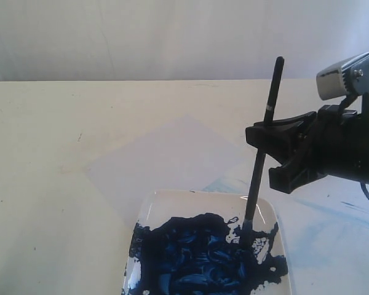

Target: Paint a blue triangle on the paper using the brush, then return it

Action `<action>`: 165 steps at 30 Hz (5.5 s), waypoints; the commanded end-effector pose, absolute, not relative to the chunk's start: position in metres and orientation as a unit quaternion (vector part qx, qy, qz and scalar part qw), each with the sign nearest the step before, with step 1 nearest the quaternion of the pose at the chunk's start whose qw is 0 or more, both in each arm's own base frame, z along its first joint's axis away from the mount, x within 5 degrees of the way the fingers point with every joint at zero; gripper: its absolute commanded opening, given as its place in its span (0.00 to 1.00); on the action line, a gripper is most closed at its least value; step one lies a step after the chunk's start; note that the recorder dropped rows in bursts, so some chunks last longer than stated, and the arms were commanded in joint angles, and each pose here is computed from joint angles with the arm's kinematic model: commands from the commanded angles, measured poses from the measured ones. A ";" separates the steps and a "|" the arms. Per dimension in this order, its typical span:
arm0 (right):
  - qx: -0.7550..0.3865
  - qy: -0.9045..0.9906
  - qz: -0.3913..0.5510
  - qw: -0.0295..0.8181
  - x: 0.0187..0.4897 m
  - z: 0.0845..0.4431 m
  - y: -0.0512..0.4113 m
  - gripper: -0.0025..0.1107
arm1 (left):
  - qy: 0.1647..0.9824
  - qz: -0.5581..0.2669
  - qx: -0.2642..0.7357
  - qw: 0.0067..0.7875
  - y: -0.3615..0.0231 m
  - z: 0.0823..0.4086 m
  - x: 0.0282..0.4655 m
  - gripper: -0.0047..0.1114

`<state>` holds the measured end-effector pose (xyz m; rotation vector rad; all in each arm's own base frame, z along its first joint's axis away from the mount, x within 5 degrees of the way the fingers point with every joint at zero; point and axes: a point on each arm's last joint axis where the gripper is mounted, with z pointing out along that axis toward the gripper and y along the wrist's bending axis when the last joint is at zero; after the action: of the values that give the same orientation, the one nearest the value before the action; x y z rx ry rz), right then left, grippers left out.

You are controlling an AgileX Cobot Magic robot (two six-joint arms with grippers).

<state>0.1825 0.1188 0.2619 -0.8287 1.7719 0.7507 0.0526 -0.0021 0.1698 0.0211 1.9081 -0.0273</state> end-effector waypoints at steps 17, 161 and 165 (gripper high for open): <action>-0.296 0.755 0.334 0.480 0.183 0.260 0.118 0.02 | 0.814 -0.017 0.009 0.580 -0.003 0.169 0.053 0.04; -0.389 0.667 0.351 0.530 0.313 0.304 0.187 0.02 | 0.882 -0.322 0.273 0.209 -0.096 0.121 0.374 0.04; -0.456 0.630 0.322 0.540 0.333 0.288 0.215 0.02 | 0.882 -0.322 0.273 0.209 -0.096 0.121 0.374 0.04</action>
<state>0.3230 0.1972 0.2949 -0.9800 1.5787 0.7992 0.3728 -0.0959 0.1208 0.7598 2.4593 -0.8997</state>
